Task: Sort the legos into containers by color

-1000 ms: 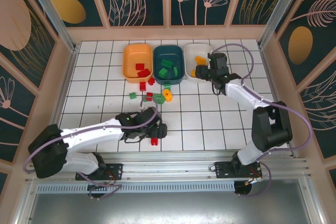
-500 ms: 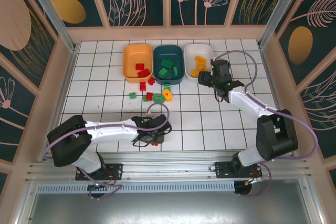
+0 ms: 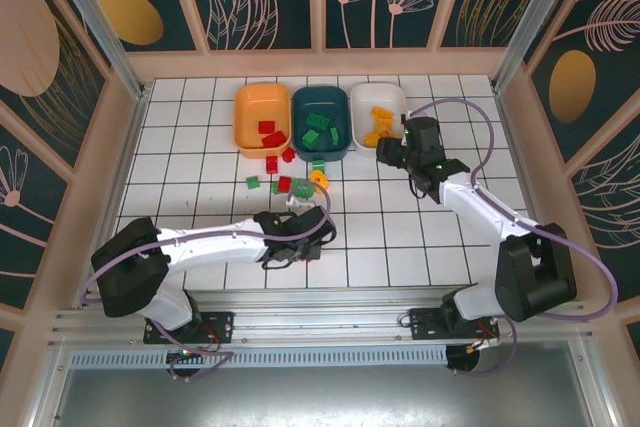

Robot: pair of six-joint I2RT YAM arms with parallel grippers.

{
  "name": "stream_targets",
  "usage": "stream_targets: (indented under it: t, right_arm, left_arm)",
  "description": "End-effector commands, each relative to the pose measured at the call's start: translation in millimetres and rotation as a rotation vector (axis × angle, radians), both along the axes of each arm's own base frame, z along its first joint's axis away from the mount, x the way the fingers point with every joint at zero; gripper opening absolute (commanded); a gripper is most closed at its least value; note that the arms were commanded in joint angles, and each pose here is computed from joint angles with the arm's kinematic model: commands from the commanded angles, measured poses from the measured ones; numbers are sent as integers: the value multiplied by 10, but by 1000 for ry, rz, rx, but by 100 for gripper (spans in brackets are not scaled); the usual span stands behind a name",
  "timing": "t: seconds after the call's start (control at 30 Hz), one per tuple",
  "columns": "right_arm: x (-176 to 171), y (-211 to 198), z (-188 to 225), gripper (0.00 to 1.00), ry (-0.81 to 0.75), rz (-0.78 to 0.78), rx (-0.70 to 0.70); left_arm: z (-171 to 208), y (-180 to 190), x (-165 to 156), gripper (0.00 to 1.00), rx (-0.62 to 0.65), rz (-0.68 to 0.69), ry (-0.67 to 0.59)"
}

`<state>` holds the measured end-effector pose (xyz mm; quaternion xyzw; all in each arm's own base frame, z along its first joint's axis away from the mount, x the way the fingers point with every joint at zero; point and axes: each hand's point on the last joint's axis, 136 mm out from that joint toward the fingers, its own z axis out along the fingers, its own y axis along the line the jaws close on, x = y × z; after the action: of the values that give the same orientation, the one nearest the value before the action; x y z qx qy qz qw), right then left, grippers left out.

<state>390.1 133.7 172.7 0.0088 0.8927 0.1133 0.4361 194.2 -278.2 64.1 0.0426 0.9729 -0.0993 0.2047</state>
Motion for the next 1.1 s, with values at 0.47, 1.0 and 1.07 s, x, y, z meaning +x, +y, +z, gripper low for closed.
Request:
stream_targets:
  t: [0.47,1.0,1.07]
  right_arm:
    - [-511,1298,-215,68,50,263,-8]
    - [-575,2362,-927,69,128,607,-335]
    - [-521,2405,-969,70,125,614,-360]
  left_arm:
    - [803,1136,2821,0,-139,340,-237]
    - [358,1608,3786,31,-92,425,-176]
    - [426,1616,3809,52,-100,423,-183]
